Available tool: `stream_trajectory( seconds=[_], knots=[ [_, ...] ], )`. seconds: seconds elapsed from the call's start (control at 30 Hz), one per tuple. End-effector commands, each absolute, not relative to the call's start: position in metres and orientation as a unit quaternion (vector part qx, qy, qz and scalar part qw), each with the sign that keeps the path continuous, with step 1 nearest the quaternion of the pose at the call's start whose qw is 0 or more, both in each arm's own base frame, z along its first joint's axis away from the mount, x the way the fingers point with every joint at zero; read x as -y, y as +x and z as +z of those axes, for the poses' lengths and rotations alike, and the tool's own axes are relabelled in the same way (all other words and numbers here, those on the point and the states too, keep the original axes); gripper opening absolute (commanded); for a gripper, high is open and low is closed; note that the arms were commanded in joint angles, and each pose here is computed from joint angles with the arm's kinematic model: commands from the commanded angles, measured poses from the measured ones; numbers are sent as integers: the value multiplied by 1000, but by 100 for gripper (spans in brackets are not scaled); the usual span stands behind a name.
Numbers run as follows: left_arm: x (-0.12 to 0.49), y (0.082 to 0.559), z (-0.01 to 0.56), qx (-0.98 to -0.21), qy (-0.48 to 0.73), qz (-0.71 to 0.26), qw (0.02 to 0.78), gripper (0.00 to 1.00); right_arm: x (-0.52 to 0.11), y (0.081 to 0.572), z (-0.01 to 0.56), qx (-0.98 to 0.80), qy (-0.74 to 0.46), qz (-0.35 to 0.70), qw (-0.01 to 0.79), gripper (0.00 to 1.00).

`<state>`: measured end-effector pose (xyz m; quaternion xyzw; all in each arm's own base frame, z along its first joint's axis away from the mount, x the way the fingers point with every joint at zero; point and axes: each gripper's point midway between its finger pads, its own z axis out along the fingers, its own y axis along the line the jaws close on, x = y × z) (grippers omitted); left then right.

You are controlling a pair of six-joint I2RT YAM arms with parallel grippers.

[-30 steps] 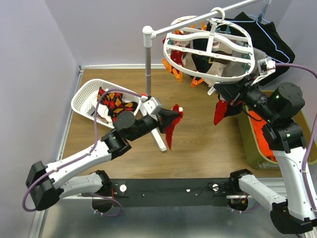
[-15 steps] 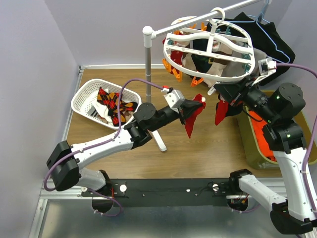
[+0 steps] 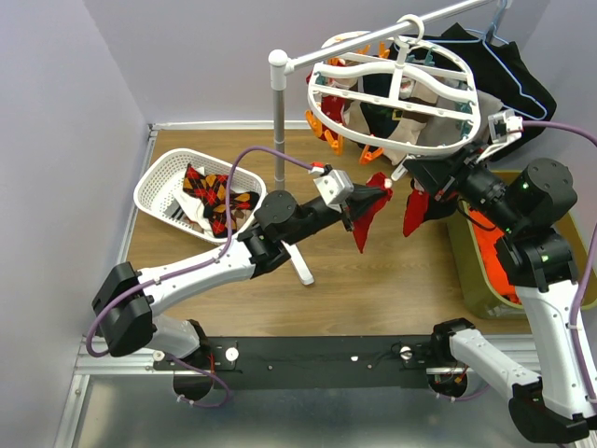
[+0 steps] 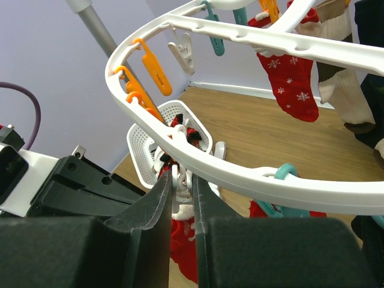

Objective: Clip the socks to the hanger
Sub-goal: Clamp the sock onto the hanger.

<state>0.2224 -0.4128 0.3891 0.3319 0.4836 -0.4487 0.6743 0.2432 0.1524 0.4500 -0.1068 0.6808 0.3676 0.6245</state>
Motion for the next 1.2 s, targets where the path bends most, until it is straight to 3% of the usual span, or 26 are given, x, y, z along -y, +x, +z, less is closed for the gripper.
stream_trajectory(
  seconds=[0.0,1.17],
  knots=[
    [412,225,413,-453,328,-436,705,0,-156,235,447,-682,-113,381,614,14],
    [416,233,430,-454,323,-423,715,0,-149,242,433,-697,-112,352,615,14]
  ],
)
